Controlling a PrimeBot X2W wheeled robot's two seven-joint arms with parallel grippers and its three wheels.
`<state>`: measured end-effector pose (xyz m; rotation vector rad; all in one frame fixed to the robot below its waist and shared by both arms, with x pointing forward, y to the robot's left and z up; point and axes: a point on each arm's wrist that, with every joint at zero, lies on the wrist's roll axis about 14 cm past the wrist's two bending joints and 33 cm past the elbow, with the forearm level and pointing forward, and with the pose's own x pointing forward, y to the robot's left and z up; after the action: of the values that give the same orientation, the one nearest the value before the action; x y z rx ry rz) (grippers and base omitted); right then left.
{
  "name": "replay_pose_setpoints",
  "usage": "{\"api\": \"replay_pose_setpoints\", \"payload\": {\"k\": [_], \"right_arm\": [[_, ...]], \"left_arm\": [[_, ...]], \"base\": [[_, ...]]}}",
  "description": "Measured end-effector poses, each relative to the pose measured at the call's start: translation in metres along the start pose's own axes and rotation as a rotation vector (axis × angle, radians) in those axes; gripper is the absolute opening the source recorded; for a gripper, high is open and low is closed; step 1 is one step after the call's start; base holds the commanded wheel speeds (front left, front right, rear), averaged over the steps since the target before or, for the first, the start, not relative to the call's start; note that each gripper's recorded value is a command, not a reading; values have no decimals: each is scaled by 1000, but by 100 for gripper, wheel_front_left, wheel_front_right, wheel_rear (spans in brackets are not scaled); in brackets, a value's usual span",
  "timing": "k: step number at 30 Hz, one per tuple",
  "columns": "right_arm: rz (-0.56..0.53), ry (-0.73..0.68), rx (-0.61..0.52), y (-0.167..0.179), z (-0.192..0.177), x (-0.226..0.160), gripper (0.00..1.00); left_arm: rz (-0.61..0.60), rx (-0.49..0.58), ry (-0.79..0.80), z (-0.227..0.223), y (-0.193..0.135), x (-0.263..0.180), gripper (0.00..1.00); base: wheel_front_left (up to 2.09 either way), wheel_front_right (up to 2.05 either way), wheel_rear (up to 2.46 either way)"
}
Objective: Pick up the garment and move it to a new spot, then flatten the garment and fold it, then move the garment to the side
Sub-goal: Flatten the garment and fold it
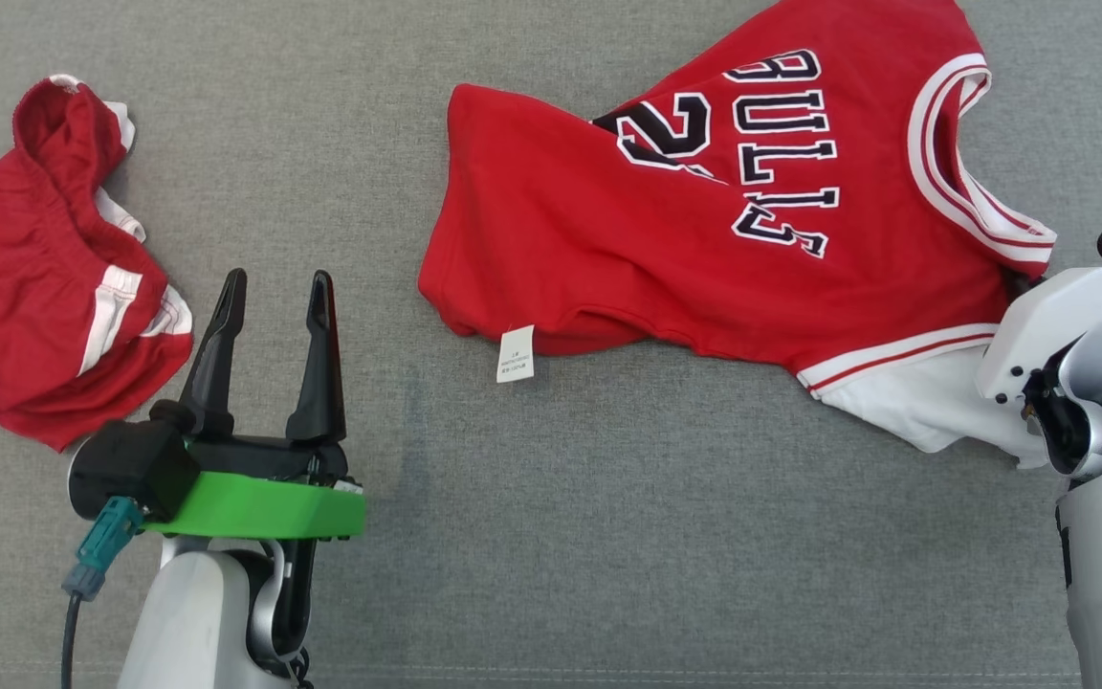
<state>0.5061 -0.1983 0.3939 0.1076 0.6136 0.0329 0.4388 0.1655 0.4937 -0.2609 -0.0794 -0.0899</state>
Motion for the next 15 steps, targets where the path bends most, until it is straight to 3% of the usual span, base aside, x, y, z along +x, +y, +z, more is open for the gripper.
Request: {"api": "replay_pose_setpoints", "payload": {"k": [7,15], "right_arm": [[73,-224,-11,27,52,-45,0],[100,-351,-45,38,88,-100,0]], "left_arm": [[-23,-11,-14,5,-10,0,100],[-65,-25,-19,5,-25,5,100]], "base": [[0,0,0],[0,0,0]]}}
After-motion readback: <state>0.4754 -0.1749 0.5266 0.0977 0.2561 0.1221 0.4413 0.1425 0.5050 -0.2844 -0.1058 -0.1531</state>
